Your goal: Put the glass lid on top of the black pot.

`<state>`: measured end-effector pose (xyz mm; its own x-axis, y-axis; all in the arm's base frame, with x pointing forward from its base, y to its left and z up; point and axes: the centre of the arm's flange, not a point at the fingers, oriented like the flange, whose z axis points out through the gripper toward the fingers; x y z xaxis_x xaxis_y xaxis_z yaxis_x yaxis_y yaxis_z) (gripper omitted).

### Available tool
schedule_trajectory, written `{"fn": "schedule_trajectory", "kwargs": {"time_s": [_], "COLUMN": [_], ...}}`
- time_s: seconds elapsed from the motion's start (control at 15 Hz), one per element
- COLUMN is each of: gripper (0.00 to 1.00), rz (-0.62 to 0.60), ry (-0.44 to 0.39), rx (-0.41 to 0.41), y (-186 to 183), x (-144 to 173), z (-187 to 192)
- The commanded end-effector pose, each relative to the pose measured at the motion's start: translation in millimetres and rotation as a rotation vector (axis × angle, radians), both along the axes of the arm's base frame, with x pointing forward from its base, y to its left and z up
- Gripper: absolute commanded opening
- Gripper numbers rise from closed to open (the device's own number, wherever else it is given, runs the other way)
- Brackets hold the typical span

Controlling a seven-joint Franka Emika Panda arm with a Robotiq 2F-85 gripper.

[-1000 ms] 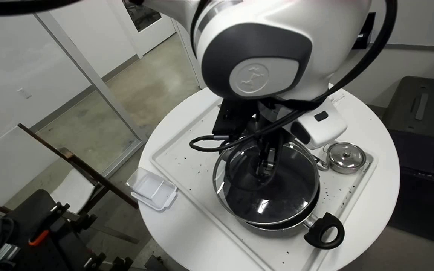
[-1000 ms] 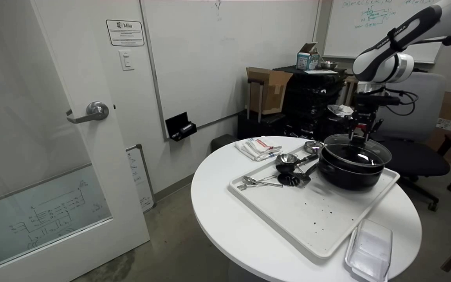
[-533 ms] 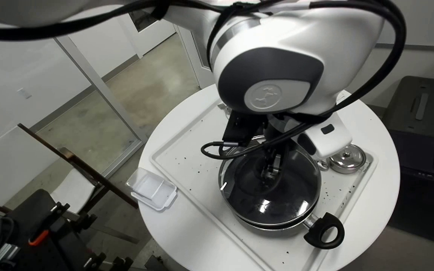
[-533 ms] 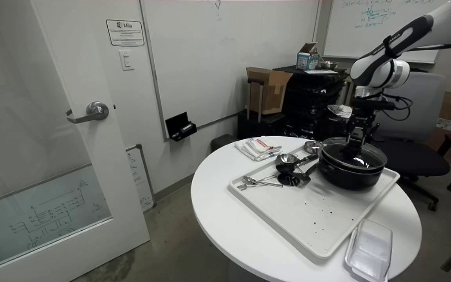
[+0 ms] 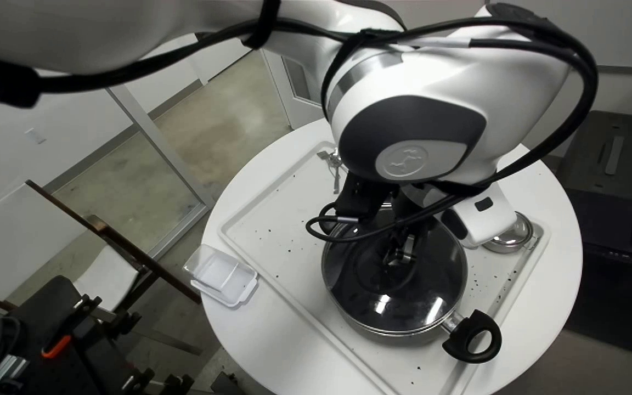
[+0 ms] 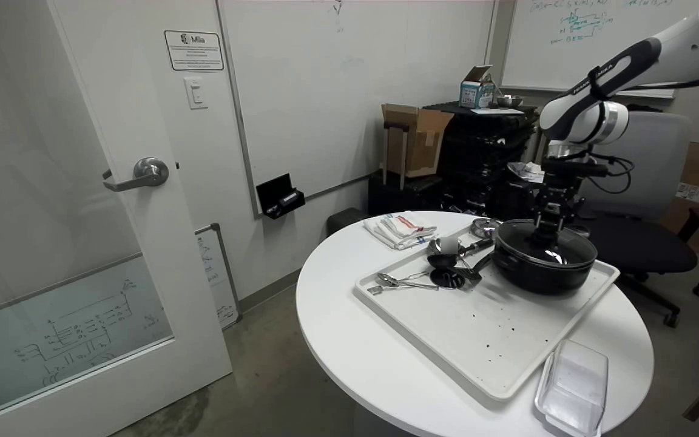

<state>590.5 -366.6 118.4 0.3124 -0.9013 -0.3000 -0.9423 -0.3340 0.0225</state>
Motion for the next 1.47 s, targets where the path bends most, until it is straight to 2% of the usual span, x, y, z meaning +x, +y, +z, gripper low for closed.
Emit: {"fn": "schedule_trajectory", "kwargs": {"time_s": [0.0, 1.27, 1.33, 1.4], "gripper": [0.25, 0.25, 0.75, 0.77], "rz": [-0.034, -0.054, -0.056, -0.057], "ry": [-0.007, 0.001, 0.000, 0.000], "rx": [0.023, -0.008, -0.008, -0.009], "y": [-8.7, -8.7, -8.5, -8.5], "x": [12.5, 11.8, 11.9, 11.9], "z": [8.6, 10.9, 11.0, 11.1]}}
